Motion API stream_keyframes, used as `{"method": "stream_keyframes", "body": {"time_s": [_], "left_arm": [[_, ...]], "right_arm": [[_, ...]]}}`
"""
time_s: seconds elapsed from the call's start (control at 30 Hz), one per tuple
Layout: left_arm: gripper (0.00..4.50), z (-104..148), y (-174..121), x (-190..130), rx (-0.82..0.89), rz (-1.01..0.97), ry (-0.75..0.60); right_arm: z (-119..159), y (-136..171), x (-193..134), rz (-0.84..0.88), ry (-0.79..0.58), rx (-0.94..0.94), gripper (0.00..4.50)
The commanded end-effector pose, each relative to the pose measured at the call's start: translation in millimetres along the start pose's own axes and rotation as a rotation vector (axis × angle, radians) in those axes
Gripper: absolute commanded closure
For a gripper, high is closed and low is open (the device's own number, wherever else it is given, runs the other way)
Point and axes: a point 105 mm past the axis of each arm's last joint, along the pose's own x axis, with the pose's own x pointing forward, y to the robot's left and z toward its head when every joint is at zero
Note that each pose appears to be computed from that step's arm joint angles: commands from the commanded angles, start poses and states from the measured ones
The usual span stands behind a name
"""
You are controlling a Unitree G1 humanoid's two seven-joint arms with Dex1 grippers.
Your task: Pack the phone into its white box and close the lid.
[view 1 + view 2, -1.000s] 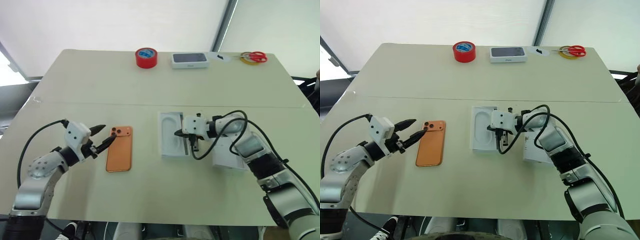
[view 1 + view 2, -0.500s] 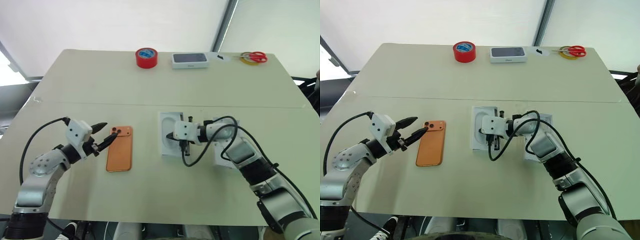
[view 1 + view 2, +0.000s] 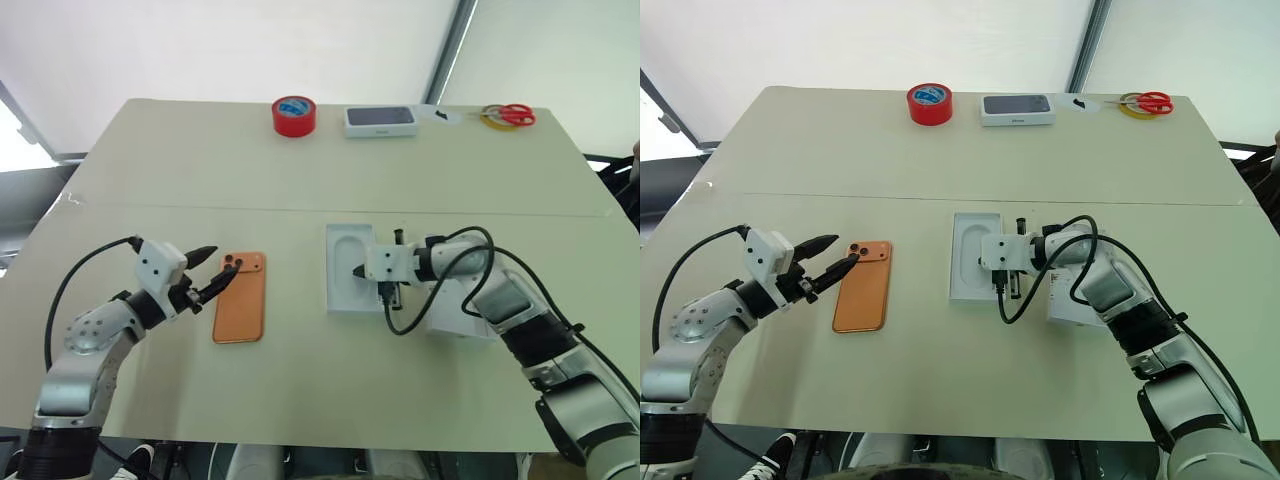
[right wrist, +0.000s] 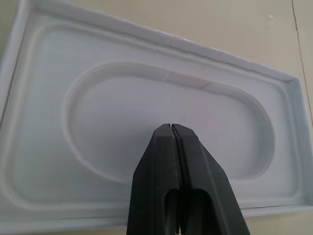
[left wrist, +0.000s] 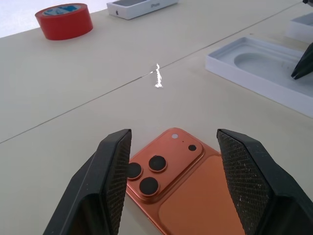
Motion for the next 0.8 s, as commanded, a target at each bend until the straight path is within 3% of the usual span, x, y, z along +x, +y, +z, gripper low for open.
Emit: {"method": "stream_keyframes", "body": {"time_s": [0.03, 0.27, 0.43, 0.57, 0.7, 0.8], "left_arm": [[1.57, 7, 4, -3, -0.07, 0.01, 0.001], [1.57, -2, 3, -20, -0.228, -0.002, 0.119], [1.57, 2, 27, -36, -0.548, 0.092, 0.093], [1.57, -3, 31, -50, -0.71, 0.112, 0.119], [1.57, -16, 26, -55, -0.904, 0.106, 0.162], [1.57, -23, 22, -53, -0.953, 0.113, 0.209]], "right_arm": [[21, -12, -4, -0.054, -0.083, -0.009, 4.48], [-4, 4, 4, 0.001, 0.002, -0.057, 4.48], [22, -23, -1, -0.1, -0.12, -0.02, 4.48], [44, -43, 0, -0.173, -0.2, 0.017, 4.48], [80, -43, 16, -0.161, -0.306, 0.035, 4.48], [93, -30, 32, -0.082, -0.289, 0.004, 4.48]]}}
